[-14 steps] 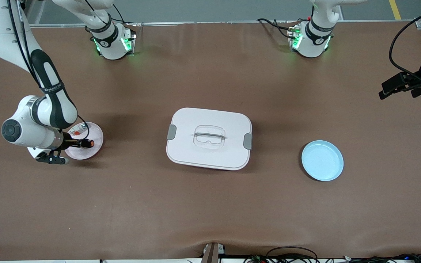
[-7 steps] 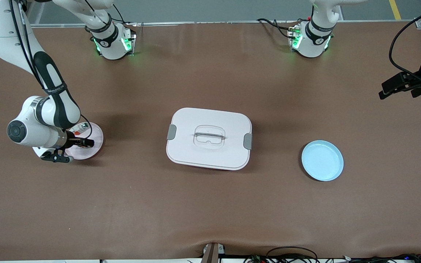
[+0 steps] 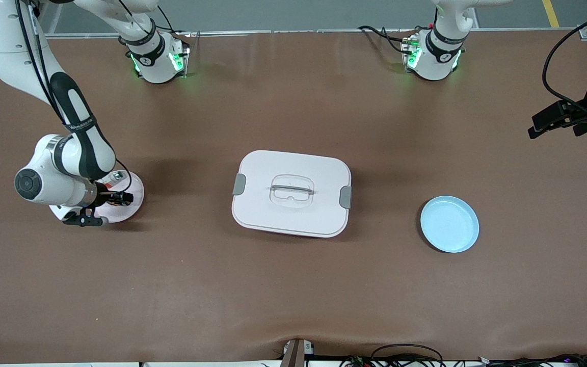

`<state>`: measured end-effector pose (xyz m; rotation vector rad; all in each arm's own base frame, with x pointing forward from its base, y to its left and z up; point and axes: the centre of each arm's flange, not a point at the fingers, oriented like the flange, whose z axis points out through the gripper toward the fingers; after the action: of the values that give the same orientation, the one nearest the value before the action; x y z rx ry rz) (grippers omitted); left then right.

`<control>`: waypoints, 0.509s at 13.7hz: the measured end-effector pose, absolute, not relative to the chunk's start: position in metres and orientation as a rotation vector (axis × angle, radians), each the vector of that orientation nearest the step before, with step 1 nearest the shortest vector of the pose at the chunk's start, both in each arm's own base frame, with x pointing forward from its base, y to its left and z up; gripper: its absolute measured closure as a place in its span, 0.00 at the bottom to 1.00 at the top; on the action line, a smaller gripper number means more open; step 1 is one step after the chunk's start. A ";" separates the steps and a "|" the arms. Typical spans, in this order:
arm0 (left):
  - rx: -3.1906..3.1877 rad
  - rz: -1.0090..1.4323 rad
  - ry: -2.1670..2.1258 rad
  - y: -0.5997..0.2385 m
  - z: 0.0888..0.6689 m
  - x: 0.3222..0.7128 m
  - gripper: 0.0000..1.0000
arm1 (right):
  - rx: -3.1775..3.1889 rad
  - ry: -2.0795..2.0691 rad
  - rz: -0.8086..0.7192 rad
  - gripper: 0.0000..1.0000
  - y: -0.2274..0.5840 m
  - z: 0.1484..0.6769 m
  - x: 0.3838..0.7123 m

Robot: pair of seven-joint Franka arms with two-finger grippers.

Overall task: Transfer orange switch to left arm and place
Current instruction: 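Close the right gripper on the orange switch, then lift the switch with the right gripper while the left gripper approaches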

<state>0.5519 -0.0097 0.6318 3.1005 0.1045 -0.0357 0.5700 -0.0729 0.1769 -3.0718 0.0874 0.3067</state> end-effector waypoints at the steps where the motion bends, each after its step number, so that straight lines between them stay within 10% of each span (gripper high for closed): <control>1: 3.101 -0.036 0.105 -0.010 0.632 0.552 0.00 | -3.072 0.086 0.306 0.27 -0.074 0.177 0.570; 7: 3.101 -0.036 0.104 -0.010 0.632 0.552 0.00 | -3.050 0.075 0.387 0.27 -0.075 0.191 0.578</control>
<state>0.5519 -0.0097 0.6318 3.1005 0.1044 -0.0357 0.5785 -0.0751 0.1911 -3.0504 0.0747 0.3868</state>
